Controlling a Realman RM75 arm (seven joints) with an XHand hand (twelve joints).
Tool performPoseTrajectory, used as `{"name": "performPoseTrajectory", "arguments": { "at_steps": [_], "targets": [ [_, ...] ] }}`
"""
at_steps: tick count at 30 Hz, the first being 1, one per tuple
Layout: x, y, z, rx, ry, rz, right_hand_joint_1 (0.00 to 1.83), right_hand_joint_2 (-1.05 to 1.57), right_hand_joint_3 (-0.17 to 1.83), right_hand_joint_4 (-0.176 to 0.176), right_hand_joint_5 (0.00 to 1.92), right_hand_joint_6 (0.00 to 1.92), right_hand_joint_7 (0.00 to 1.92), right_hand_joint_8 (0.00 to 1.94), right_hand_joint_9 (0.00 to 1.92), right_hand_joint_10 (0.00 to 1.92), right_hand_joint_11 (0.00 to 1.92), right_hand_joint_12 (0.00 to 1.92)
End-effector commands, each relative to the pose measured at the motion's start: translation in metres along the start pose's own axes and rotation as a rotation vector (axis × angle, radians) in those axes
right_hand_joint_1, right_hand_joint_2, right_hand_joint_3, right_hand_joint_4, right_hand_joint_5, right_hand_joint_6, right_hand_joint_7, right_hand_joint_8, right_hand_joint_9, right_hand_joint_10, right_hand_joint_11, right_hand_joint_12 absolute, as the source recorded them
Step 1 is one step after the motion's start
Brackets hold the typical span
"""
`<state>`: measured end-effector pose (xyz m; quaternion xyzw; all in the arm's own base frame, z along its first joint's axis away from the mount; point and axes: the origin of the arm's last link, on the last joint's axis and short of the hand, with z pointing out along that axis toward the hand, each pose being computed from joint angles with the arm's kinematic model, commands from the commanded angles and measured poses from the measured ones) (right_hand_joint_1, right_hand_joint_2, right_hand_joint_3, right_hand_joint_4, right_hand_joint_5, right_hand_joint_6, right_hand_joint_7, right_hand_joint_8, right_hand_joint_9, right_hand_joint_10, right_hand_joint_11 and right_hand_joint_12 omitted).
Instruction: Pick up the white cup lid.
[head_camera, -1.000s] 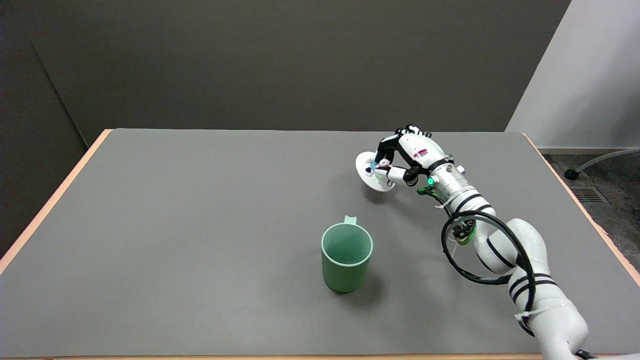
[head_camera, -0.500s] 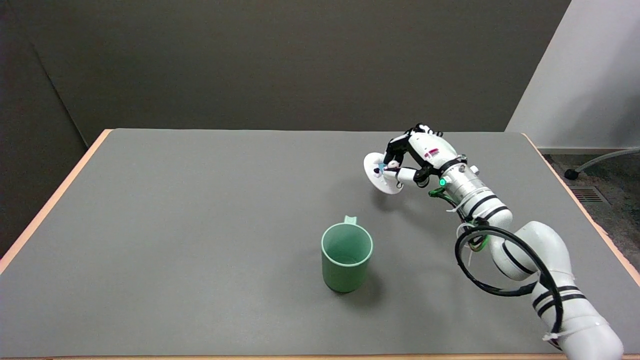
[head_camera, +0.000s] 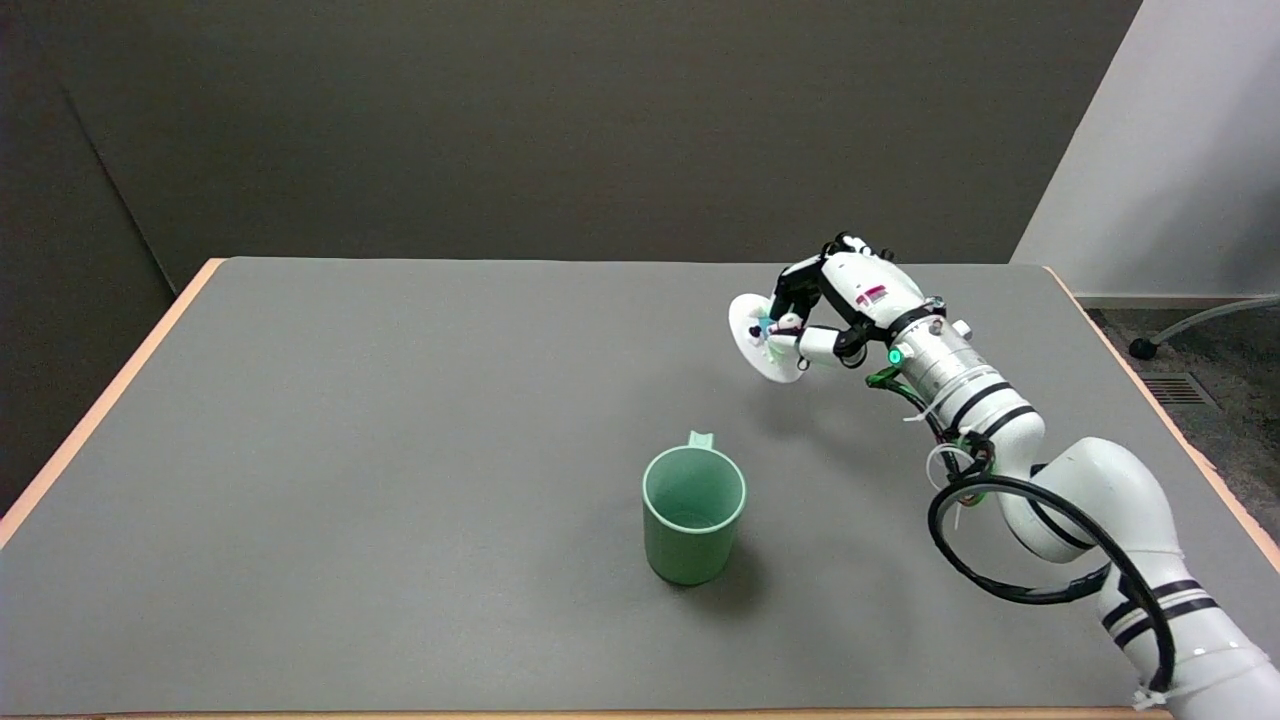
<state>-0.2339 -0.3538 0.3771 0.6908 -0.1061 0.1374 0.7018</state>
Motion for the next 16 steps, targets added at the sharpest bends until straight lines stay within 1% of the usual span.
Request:
{"name": "performPoseTrajectory", "arguments": {
  "at_steps": [1,8,16],
  "targets": [
    [0.029,-0.026,-0.027,-0.005,0.047,0.015,1.02,1.01,0.21,0.176,0.97,0.99,1.10,0.45,0.61,1.25,0.00,1.38],
    [0.035,-0.035,-0.047,-0.032,0.057,0.026,1.02,1.02,0.20,0.176,0.97,1.00,1.11,0.45,0.64,1.23,0.00,1.41],
    [0.022,-0.044,-0.055,-0.016,0.025,0.072,1.02,1.02,0.20,0.176,0.97,1.00,1.12,0.46,0.65,1.23,0.00,1.40]
  ]
}}
